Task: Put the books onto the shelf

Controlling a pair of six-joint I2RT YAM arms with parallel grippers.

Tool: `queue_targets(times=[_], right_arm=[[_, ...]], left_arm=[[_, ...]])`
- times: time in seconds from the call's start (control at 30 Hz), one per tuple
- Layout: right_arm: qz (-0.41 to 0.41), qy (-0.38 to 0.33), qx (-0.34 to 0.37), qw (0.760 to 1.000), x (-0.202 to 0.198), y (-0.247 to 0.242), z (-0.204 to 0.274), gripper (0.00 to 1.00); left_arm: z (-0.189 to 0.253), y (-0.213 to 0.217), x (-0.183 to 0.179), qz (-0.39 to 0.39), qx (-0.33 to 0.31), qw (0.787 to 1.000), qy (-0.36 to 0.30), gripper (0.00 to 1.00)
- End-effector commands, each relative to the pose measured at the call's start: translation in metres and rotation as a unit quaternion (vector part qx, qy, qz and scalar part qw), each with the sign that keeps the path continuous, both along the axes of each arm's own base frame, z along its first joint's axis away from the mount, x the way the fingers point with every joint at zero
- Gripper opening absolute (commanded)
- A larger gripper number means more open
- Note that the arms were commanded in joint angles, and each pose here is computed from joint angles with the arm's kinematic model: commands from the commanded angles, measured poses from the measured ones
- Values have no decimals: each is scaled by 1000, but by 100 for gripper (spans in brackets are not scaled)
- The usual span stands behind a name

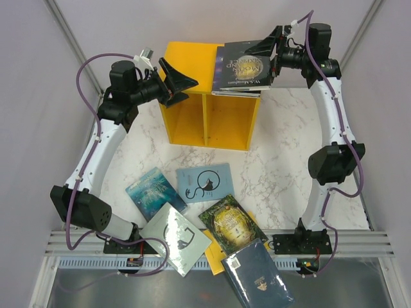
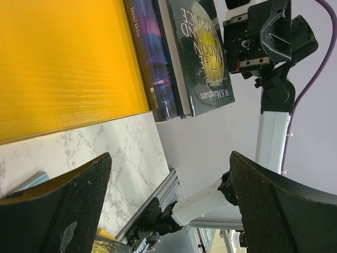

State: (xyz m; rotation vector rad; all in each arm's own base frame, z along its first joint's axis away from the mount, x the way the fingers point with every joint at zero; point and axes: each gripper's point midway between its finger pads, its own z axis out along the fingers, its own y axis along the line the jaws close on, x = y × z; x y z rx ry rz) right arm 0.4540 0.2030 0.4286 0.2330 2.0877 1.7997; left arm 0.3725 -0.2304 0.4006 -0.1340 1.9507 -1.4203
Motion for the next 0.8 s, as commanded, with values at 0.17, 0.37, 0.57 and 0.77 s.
queue_targets(times=[0.17,0.37,0.57,0.77], right_arm=[[-63,-41,-108,991,-5,-12,-16,98],[-78,-59,-201,975,-13,-16,-36,98],[-98,-50,-275,955,-17,-35,-60,98],[-129,-45,-334,932,-18,-55,-69,98]], left_arm=[[-5,1,0,-9,14,1000,-11,94],[-8,0,1,-11,15,1000,-5,93],[-13,0,1,-13,20,1000,3,93],[-17,0,1,-14,23,1000,9,93]])
